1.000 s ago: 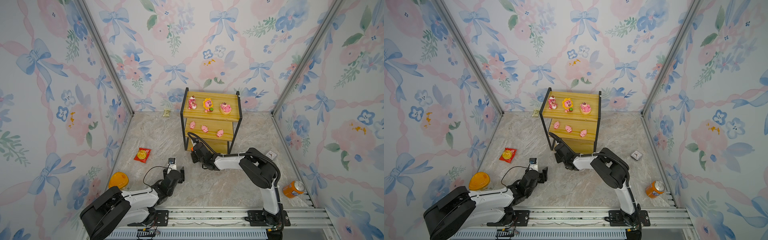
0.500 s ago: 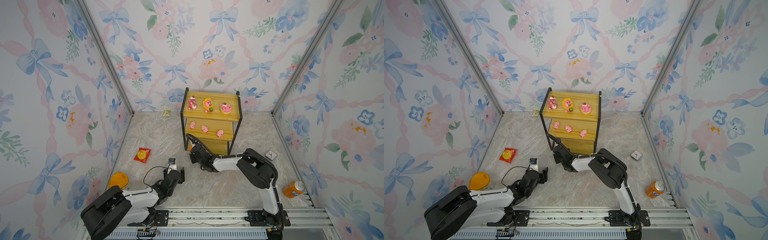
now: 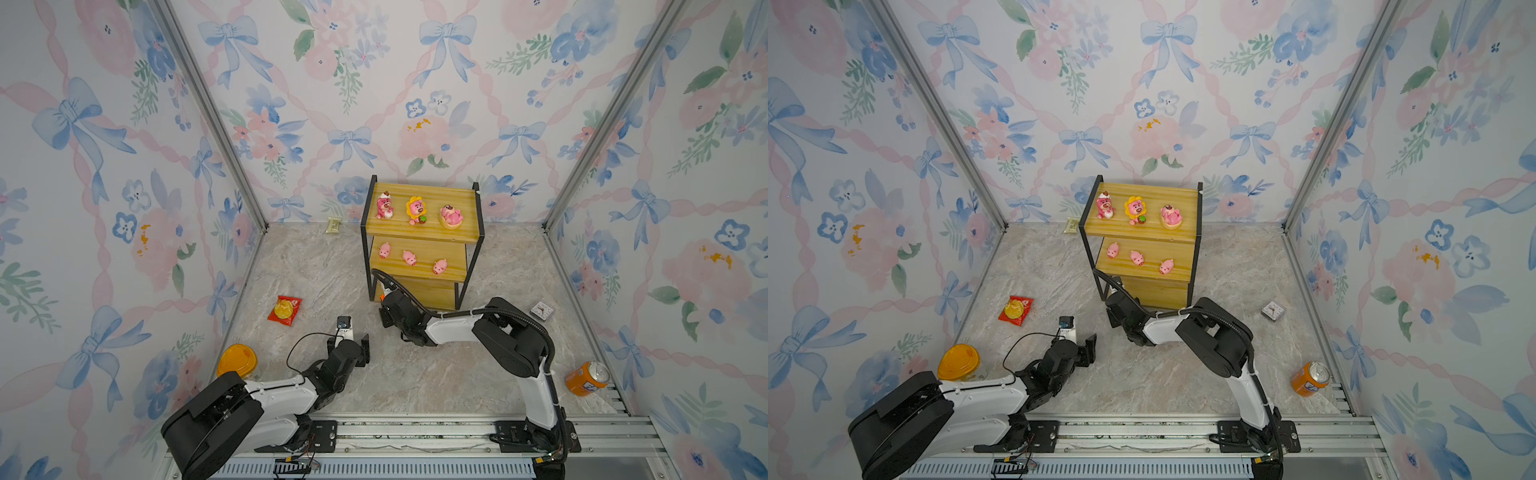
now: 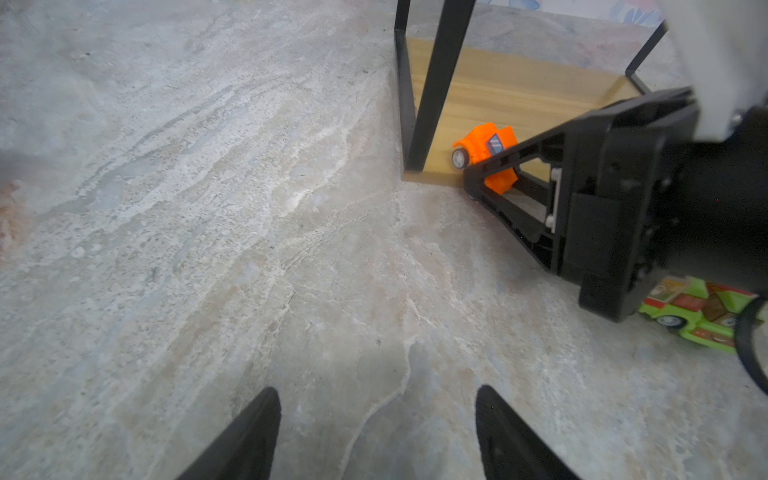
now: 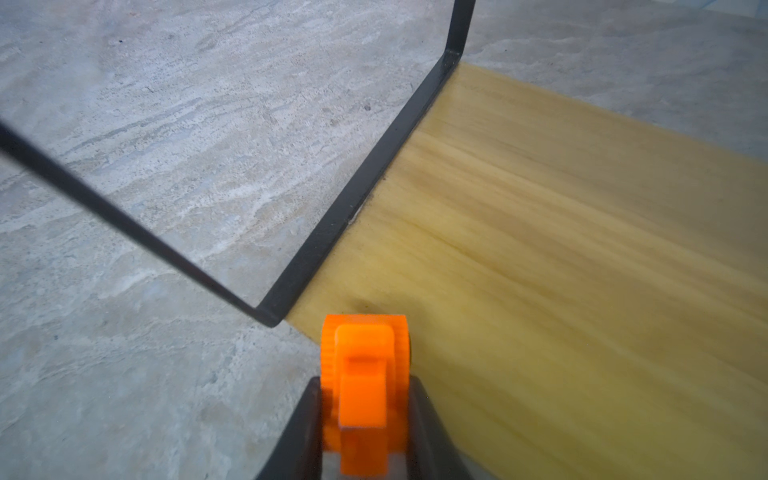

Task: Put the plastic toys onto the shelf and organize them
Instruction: 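Carry the held orange car over the bottom shelf board with the right gripper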

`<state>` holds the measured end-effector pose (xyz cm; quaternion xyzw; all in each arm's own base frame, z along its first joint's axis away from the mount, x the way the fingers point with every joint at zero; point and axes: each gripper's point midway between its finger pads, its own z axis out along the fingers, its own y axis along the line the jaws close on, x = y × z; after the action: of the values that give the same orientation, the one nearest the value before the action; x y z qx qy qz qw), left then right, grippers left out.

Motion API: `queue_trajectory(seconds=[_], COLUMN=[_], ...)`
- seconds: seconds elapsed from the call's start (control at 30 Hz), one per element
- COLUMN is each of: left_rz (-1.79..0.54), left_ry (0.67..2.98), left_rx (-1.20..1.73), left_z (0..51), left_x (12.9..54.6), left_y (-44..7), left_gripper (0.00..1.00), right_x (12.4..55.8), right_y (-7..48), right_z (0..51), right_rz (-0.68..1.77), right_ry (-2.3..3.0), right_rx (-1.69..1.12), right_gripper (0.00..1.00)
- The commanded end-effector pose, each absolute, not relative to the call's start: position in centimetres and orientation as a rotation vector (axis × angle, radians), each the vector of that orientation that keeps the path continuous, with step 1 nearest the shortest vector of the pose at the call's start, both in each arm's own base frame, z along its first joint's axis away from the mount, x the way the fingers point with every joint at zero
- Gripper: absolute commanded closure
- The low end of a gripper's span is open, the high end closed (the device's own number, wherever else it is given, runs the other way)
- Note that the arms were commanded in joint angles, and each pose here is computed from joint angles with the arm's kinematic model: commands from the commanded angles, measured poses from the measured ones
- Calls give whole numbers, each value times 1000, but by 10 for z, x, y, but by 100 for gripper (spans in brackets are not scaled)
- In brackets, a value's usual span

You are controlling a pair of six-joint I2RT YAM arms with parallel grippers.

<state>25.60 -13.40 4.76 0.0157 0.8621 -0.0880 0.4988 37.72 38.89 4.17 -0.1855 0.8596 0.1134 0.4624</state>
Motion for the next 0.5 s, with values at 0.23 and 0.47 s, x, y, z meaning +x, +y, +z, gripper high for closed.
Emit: queue_trajectory(seconds=[0.23,0.47], left_rz=[-198,-201], left_ry=[2095,2098], left_rx=[54,54], left_z=[42,41], left_x=[255,254], left_y=[-131,-131], left_gripper=[25,25], right_x=[393,394], right_y=[385,383], right_z=[87,92], right_rz=[254,238], right_ry=[1984,1965], right_rx=[-393,-392], right_gripper=[76,76])
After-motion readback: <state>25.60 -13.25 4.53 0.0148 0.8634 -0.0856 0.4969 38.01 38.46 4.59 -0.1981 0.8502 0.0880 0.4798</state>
